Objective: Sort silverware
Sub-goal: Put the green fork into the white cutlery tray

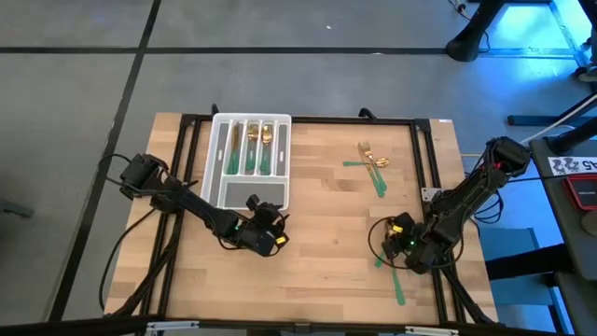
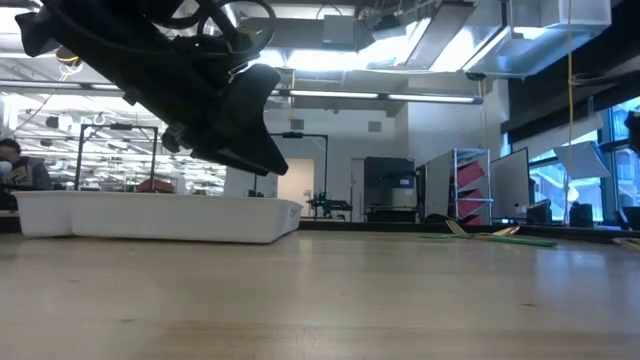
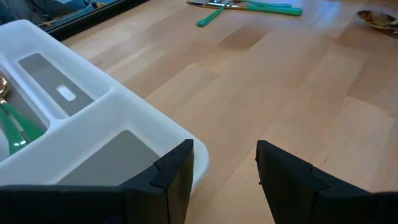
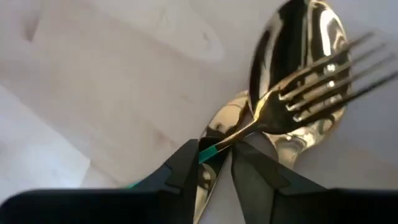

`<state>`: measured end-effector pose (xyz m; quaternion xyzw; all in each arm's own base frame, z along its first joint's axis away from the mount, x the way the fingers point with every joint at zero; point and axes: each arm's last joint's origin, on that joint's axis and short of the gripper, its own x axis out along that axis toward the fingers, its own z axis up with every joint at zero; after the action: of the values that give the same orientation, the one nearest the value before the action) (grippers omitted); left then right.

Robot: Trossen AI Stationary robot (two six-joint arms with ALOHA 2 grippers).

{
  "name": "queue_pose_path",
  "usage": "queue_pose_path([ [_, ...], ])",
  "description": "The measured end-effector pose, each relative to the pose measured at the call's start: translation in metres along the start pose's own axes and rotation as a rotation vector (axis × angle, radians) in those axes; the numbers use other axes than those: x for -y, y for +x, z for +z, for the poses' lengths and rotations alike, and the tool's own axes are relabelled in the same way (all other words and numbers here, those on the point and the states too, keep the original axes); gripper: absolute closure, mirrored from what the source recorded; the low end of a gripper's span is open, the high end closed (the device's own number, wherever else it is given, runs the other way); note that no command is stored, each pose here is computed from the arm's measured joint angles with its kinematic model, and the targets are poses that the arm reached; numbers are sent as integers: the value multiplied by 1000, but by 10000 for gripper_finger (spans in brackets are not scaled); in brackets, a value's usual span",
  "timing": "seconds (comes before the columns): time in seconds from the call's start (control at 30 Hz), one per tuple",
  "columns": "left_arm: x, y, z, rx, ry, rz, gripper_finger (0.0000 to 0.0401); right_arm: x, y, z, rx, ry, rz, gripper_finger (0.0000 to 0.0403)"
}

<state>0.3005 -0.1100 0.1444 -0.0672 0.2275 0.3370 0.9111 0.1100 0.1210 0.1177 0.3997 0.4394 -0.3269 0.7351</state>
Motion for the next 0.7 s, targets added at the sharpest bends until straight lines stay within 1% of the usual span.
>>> queue_pose_path([
  [0.17,0,0,0,1,3,1,237,-3,5,1,49,-47,22,342],
  [0.37,0,0,0,1,1,1,237,-8,5,1,106,-85,100,394],
  [0.57,0,0,0,1,1,1,237,-16,3,1,148,-117,157,391],
  [0.7,0,0,0,3,-3,-1,237,-27,-5,1,195,-148,194,399],
])
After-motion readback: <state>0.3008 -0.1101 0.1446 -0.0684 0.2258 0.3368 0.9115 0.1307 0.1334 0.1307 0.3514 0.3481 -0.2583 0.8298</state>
